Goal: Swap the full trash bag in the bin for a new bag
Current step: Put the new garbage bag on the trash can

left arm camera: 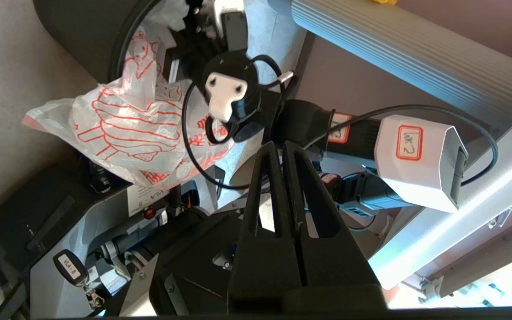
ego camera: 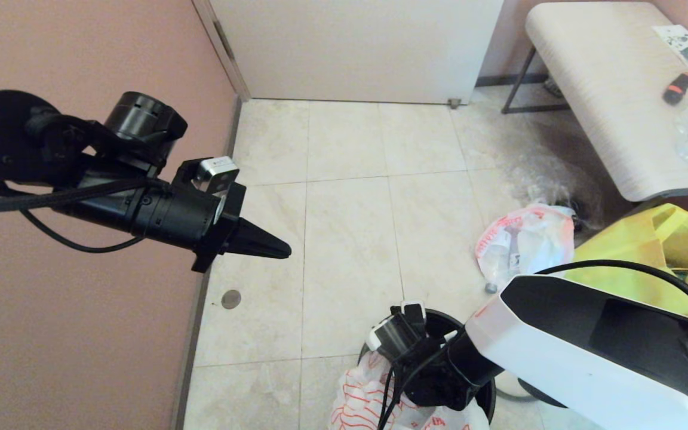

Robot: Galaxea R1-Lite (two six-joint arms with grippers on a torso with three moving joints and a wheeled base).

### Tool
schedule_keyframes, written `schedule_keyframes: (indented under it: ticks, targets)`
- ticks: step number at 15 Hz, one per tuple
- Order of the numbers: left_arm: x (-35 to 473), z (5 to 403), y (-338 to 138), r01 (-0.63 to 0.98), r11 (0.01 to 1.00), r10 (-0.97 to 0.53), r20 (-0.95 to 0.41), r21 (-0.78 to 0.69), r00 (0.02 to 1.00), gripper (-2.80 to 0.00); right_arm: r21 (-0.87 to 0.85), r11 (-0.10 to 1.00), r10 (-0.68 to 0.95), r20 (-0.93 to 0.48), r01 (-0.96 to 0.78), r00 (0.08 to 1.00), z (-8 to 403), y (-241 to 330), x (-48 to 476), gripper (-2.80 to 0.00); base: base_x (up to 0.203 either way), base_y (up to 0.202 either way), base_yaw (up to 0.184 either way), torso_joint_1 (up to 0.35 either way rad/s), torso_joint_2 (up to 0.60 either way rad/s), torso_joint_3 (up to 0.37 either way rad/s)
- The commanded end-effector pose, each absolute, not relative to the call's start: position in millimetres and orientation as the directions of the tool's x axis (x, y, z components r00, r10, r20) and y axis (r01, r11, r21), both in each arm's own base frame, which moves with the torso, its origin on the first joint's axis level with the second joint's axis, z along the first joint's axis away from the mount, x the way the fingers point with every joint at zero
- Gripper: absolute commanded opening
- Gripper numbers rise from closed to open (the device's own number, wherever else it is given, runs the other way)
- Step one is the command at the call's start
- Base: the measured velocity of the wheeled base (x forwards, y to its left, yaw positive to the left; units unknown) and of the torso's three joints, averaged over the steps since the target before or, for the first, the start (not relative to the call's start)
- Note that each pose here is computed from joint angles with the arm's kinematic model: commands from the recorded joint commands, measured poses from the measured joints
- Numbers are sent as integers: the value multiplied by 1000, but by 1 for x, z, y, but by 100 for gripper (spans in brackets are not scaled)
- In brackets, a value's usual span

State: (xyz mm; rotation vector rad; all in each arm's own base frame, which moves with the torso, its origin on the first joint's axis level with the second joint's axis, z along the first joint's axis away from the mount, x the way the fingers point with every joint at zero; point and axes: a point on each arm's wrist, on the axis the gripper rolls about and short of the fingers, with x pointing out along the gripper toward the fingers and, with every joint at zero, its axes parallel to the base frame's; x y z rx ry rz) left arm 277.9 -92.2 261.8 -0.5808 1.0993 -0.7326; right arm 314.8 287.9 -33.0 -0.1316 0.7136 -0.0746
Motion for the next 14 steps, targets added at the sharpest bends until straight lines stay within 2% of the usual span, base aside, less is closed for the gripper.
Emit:
schedule_keyframes:
  ticks: [1,3,7,11,14]
  targets:
    - [278,261,-92,230,632,-773,-578,-740,264,-280,-155,988,-116,-654,18,748,-37,288,310,-280,0,0,0,0,0,0]
    - [278,261,-92,229,632,-772,-578,-740,263,-280,-186,982,-131,-674,5,727,-57,289,306,-280,0,0,0,0,0,0]
    - [279,261,-92,229,632,-772,-578,-740,263,-280,-146,989,-79,-715,-38,695,-61,292,311,-280,0,0,0,0,0,0]
    - [279,262,-92,231,632,-772,-576,-740,268,-280,-198,971,-105,-854,-132,510,-58,280,317,-280,0,0,0,0,0,0]
    - [281,263,-89,228,633,-771,-573,-740,278,-280,-168,977,-89,-885,-135,456,-54,276,345,-280,0,0,0,0,0,0]
